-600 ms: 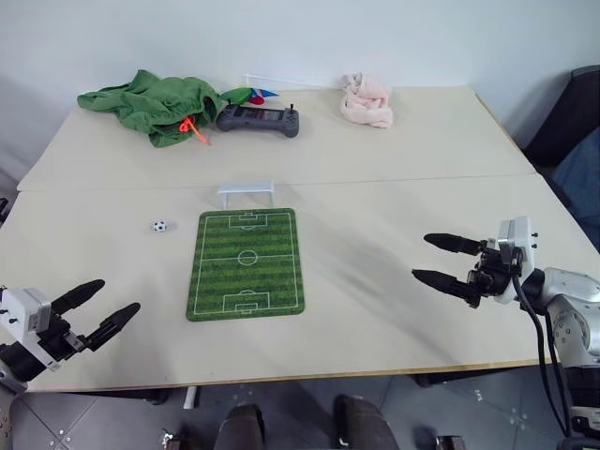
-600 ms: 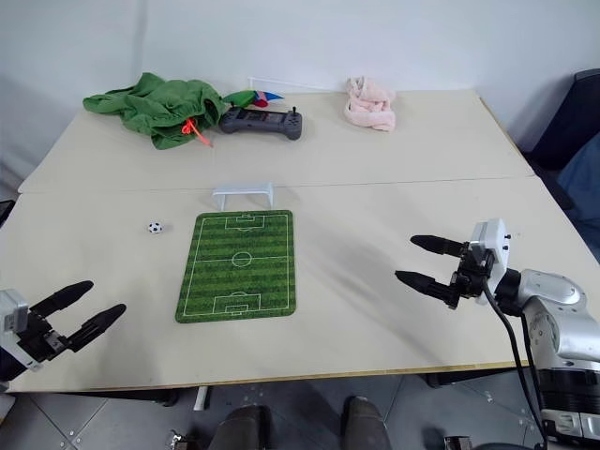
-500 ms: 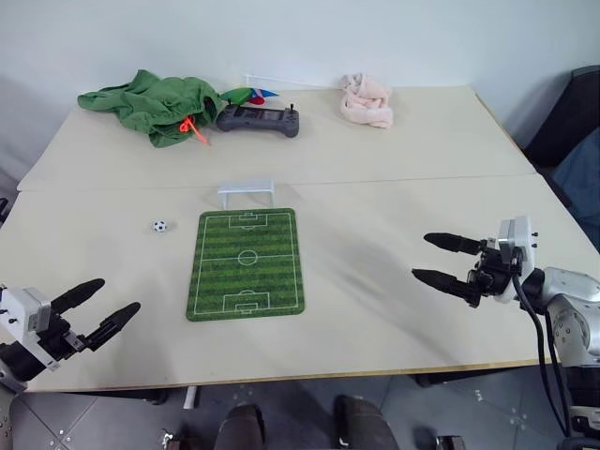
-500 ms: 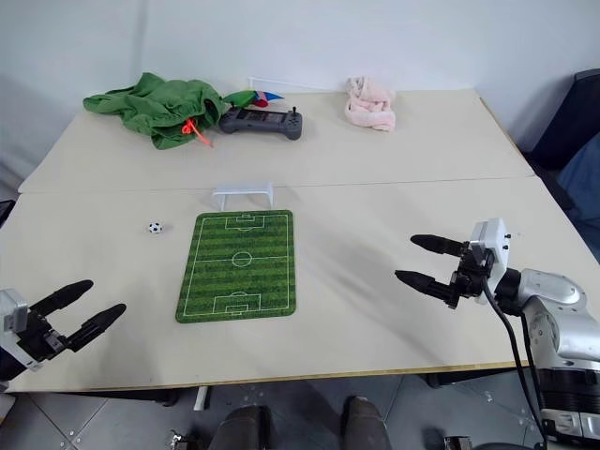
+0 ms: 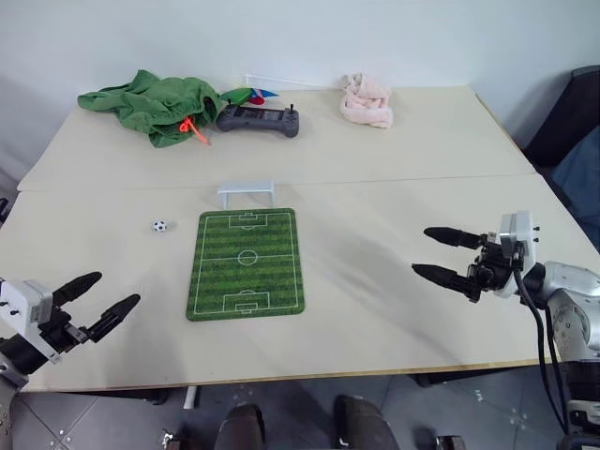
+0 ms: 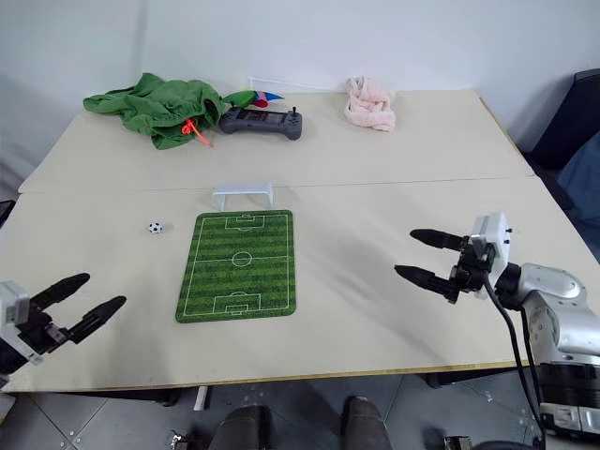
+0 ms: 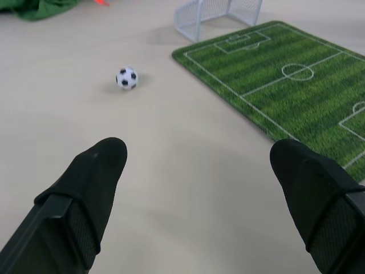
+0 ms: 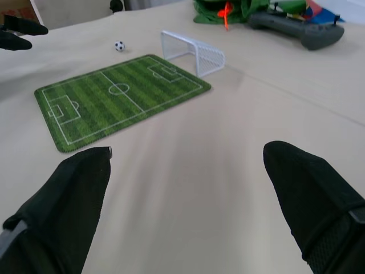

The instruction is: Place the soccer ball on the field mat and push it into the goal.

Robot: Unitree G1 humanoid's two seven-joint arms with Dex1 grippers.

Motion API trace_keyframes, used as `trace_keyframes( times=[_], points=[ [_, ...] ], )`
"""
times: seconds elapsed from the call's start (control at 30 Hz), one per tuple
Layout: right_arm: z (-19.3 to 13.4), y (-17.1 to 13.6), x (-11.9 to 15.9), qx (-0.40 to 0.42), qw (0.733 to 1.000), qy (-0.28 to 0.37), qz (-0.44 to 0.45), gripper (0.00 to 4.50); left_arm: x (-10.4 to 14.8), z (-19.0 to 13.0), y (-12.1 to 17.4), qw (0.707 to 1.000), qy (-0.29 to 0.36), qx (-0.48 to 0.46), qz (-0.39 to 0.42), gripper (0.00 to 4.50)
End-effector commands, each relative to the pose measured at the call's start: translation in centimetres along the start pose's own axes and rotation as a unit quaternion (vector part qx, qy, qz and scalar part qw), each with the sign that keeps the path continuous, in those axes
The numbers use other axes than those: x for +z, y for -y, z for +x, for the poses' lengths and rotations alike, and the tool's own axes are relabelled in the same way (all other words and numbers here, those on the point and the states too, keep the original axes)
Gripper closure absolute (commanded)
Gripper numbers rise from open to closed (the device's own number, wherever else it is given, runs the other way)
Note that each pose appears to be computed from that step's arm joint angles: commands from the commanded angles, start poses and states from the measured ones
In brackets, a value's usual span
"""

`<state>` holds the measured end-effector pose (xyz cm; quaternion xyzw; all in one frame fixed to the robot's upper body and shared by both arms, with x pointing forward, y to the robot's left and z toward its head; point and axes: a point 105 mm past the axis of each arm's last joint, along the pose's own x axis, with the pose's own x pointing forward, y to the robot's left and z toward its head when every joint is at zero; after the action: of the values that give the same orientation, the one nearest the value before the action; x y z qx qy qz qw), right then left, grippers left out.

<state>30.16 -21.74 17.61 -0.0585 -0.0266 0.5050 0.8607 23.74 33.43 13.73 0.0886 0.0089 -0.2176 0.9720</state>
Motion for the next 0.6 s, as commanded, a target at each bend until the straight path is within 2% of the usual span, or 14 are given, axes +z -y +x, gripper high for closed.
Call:
trace_keyframes(
  times=[0.03,0.37,0.6],
  points=[
    [0.0,0.0,1.7,0.006,0.999,0.030,-0.013,0.00,1.7,-0.2,-1.5,0.999,0.015,0.031,0.032,0.02],
    [0.1,0.2,2.2,0.003,0.999,0.042,-0.012,0.00,2.4,2.2,-3.0,0.997,0.028,0.063,0.042,0.02],
    [0.2,0.1,2.5,-0.002,0.999,0.050,-0.014,0.00,1.8,6.6,-4.2,0.997,0.018,0.073,-0.003,0.02]
  ],
)
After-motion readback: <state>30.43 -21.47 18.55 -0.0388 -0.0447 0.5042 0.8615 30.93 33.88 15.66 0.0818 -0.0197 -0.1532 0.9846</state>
